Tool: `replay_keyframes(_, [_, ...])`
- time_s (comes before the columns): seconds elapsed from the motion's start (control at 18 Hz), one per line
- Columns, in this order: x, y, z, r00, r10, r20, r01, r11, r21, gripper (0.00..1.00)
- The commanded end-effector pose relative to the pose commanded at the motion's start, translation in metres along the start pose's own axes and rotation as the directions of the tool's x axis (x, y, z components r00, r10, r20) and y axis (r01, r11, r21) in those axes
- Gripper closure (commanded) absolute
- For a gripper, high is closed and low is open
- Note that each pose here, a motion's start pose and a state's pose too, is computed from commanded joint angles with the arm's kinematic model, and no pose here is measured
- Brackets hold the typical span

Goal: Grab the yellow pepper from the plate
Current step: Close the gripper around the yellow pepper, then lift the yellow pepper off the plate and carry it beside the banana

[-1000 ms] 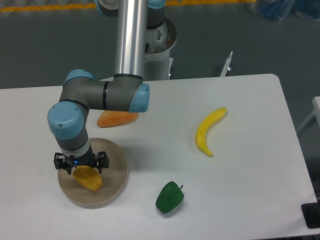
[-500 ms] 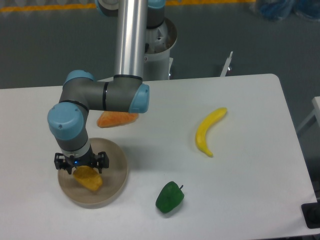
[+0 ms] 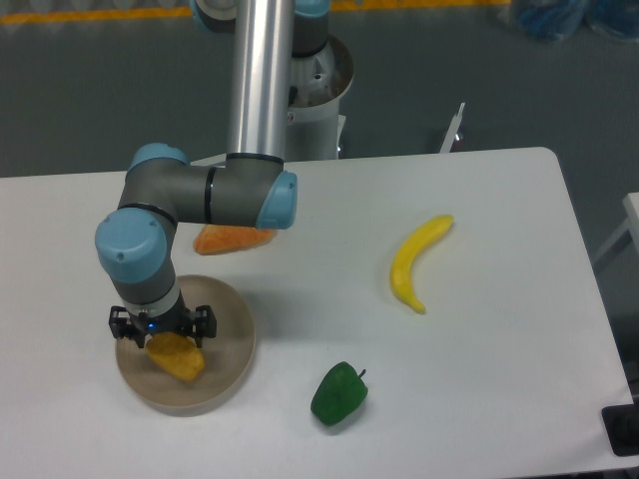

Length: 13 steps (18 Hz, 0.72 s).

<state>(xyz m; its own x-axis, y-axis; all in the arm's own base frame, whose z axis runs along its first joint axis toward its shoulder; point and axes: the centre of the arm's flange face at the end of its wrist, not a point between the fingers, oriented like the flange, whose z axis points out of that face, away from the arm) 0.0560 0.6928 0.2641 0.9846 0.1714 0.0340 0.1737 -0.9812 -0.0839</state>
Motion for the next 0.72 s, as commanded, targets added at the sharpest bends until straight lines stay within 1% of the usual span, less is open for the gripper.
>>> replay_keyframes(0.22, [0.001, 0.0, -0.005, 1.0, 0.01, -0.006, -0.01, 1.0, 0.007, 0.35])
replay_keyframes(0.28, [0.001, 0.0, -0.009, 1.0, 0.013, -0.008, -0.013, 1.0, 0.012, 0.39])
replay_keyframes(0.39, [0.001, -0.001, -0.014, 1.0, 0.022, -0.008, -0.022, 1.0, 0.021, 0.42])
replay_keyframes(0.5, [0.001, 0.0, -0.019, 1.0, 0.026, -0.009, -0.025, 0.999, 0.029, 0.52])
replay_keyframes(0.61, [0.001, -0.001, -0.022, 1.0, 0.026, -0.009, -0.026, 0.999, 0.035, 0.52])
replay_keyframes(0.72, [-0.001, 0.0, -0.034, 0.998, 0.055, 0.005, -0.055, 0.997, 0.051, 0.52])
